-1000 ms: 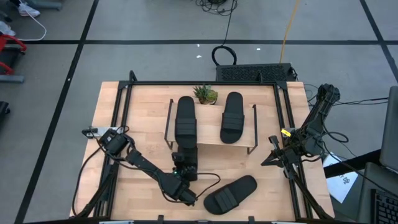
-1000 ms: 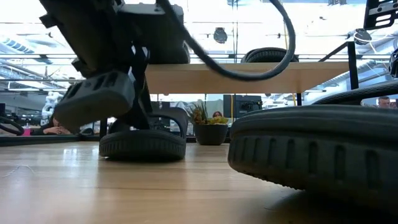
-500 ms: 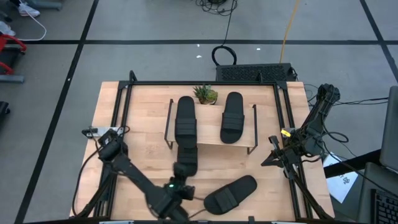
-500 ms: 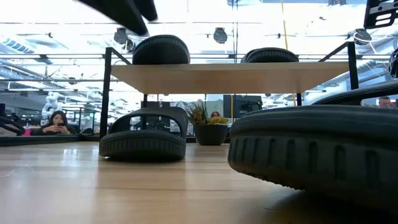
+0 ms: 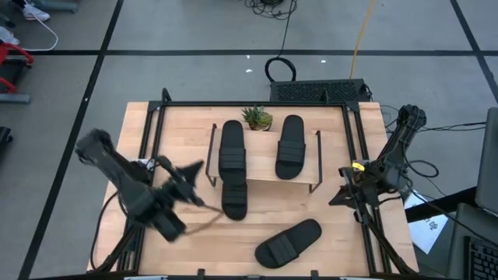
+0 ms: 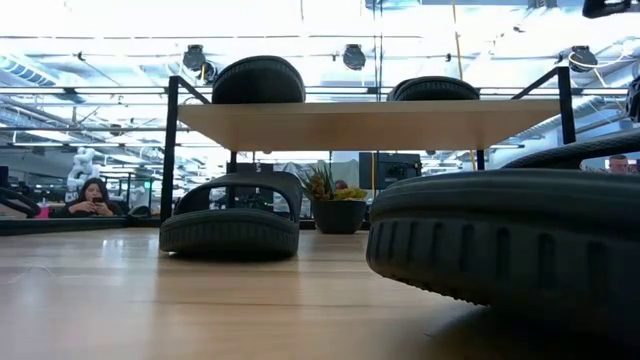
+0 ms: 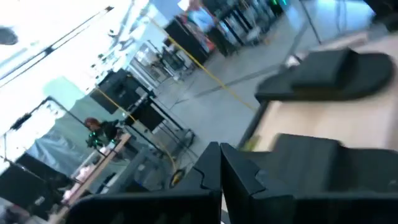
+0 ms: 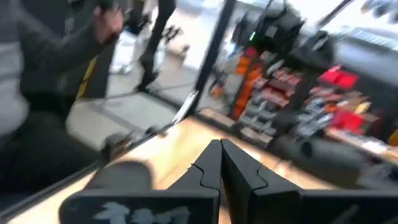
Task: Pick and place slides into the shelf
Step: Adjust the shelf
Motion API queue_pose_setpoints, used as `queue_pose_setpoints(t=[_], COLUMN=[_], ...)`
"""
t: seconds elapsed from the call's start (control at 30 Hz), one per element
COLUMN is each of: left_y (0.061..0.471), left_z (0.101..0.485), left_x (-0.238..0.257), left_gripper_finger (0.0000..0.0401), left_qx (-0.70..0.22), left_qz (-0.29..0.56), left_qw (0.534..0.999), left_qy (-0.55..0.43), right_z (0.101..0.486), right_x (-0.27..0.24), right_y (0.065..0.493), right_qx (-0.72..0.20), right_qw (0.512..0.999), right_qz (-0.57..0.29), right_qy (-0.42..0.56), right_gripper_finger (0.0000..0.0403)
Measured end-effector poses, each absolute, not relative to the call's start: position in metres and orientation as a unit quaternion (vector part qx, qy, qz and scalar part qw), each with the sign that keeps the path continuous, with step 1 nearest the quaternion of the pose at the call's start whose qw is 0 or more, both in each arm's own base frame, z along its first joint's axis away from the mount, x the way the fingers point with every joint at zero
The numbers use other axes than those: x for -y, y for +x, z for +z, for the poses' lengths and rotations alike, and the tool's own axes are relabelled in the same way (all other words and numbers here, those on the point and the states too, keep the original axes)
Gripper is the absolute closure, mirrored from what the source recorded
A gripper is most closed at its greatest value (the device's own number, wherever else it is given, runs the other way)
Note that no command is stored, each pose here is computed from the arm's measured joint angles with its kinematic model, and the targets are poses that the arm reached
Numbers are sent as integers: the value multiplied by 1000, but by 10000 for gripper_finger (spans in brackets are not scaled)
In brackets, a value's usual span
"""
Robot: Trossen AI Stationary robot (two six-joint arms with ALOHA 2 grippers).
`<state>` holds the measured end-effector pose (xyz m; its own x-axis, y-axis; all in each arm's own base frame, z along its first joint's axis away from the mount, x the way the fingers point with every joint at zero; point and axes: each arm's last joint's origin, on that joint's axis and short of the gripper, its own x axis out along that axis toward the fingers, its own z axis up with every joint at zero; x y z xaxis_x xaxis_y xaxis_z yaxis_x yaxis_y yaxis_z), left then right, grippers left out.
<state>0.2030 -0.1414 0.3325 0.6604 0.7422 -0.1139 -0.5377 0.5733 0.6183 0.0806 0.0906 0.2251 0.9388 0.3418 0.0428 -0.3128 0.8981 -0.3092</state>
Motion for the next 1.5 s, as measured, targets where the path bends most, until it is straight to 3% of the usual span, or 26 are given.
queue_pose_setpoints(t=[0.33, 0.57, 0.67, 0.73, 0.83, 0.9, 1.07, 1.3, 1.5], left_y=[143, 135, 144, 155, 167, 171, 174, 167, 161], left_z=[315, 285, 272, 266, 261, 262, 267, 265, 250], left_x=[77, 71, 78, 86, 96, 95, 61, 16, 5], left_gripper_finger=[401, 401, 401, 401, 401, 401, 401, 401, 401], left_qx=[-161, -184, -187, -176, -110, -72, -86, -122, -128], left_qz=[395, 342, 274, 185, 6, -29, 77, 146, 208], left_qw=[892, 916, 937, 958, 976, 972, 965, 976, 968], left_qy=[148, 100, 107, 127, 185, 220, 236, 105, 56], right_z=[248, 238, 239, 239, 241, 240, 235, 231, 238], right_x=[-81, -81, -82, -81, -81, -80, -79, -72, -67], right_y=[86, 90, 91, 92, 95, 97, 105, 110, 109], right_qx=[73, 31, 41, 47, 52, 48, 20, -10, -58], right_qw=[986, 979, 970, 969, 970, 972, 977, 984, 989], right_qz=[89, 139, 178, 187, 186, 177, 158, 127, 87], right_qy=[-121, -148, -158, -153, -151, -149, -139, -121, -102], right_gripper_finger=[403, 403, 403, 403, 403, 403, 403, 403, 403])
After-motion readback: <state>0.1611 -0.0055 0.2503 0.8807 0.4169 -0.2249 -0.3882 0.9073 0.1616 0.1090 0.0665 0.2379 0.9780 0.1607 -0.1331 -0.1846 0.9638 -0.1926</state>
